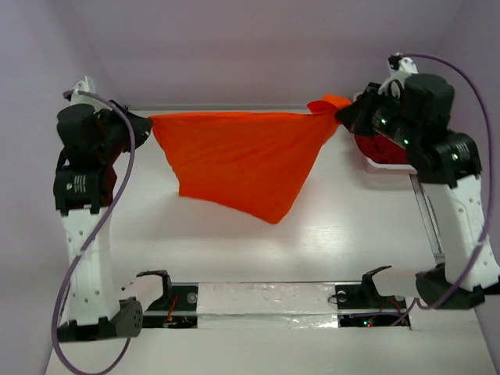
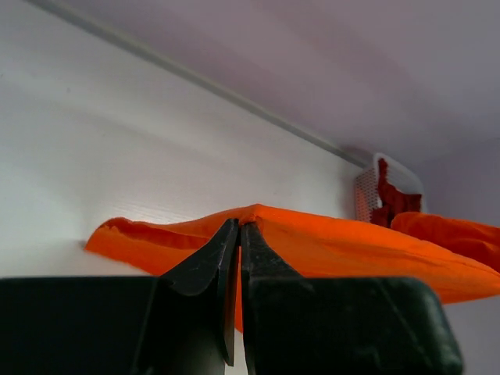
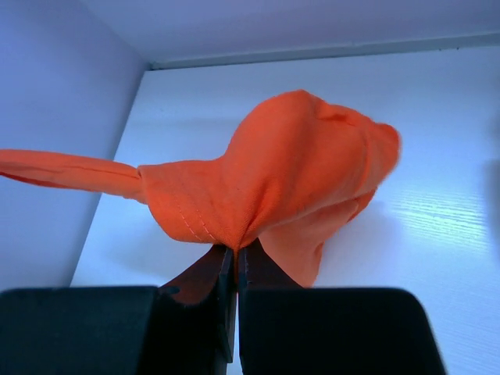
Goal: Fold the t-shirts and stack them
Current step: Flatten the tshirt out
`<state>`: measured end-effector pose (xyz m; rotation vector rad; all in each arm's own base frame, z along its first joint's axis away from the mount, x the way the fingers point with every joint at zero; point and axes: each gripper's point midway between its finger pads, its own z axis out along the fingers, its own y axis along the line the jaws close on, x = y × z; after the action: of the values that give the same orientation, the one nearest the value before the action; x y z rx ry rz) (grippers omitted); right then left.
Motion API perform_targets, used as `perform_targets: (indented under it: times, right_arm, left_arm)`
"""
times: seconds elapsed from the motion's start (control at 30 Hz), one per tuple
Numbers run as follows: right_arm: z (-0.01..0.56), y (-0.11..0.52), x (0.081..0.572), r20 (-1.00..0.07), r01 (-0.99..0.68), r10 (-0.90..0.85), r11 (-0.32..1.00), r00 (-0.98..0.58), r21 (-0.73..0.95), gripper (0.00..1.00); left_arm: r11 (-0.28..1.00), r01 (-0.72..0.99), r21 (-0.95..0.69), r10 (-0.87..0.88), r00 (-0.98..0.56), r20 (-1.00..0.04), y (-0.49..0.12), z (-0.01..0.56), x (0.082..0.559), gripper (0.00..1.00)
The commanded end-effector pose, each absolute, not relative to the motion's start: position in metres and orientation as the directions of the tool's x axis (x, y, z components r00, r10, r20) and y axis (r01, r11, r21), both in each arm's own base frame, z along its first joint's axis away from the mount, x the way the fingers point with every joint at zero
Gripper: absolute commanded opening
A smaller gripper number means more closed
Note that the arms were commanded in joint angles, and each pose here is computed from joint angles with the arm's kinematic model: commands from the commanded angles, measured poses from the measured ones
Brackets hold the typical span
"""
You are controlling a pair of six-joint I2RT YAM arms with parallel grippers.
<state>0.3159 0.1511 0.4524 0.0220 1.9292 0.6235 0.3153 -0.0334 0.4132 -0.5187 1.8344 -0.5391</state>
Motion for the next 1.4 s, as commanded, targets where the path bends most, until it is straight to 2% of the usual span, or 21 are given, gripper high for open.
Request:
perform_targets:
  times: [0.0, 0.27, 0.5, 0.67, 0.73, 0.9, 1.0, 1.07, 1.23, 1.37]
  right_arm:
    - [0.484, 0.149, 0.286, -0.889, -0.361, 0.324, 0.827, -0.323, 0.432, 0.0]
    - [0.519, 0.113, 0.165, -0.901, -0.511, 0.42, 0.754, -0.106, 0.412, 0.0]
    - [0.543, 0.099, 0.066, -0.877, -0.681, 0.478, 0.656, 0.039, 0.327, 0.0]
    - [0.553, 0.098, 0.019, -0.853, -0.768, 0.518, 0.572, 0.065, 0.289, 0.0]
    - [0.553, 0.1, 0.011, -0.852, -0.788, 0.521, 0.544, 0.048, 0.288, 0.0]
    - [0.541, 0.105, 0.031, -0.871, -0.76, 0.492, 0.568, 0.005, 0.316, 0.0]
    - [0.521, 0.109, 0.073, -0.889, -0.684, 0.455, 0.635, -0.043, 0.358, 0.0]
    - [0.509, 0.11, 0.097, -0.895, -0.638, 0.441, 0.671, -0.066, 0.377, 0.0]
    - [0.465, 0.121, 0.166, -0.908, -0.534, 0.395, 0.743, -0.138, 0.404, 0.0]
    - [0.425, 0.14, 0.219, -0.896, -0.478, 0.372, 0.758, -0.243, 0.444, 0.0]
  left_arm:
    - [0.821, 0.115, -0.56, -0.539, -0.169, -0.825, -0.048, 0.474, 0.272, 0.0]
    - [0.795, 0.386, -0.468, -0.514, 0.021, -0.858, -0.077, 0.526, 0.167, 0.0]
    - [0.78, 0.494, -0.383, -0.525, 0.183, -0.831, -0.086, 0.566, 0.092, 0.0]
    - [0.775, 0.54, -0.328, -0.54, 0.296, -0.788, -0.087, 0.597, 0.035, 0.0]
    - [0.775, 0.534, -0.337, -0.549, 0.304, -0.779, -0.085, 0.597, 0.032, 0.0]
    - [0.788, 0.501, -0.358, -0.546, 0.3, -0.782, -0.079, 0.584, 0.048, 0.0]
    - [0.798, 0.462, -0.387, -0.544, 0.275, -0.793, -0.073, 0.572, 0.076, 0.0]
    - [0.805, 0.402, -0.436, -0.545, 0.211, -0.812, -0.067, 0.545, 0.115, 0.0]
    - [0.83, 0.274, -0.485, -0.534, 0.14, -0.834, -0.05, 0.501, 0.179, 0.0]
    - [0.835, 0.145, -0.531, -0.542, 0.049, -0.839, -0.036, 0.45, 0.236, 0.0]
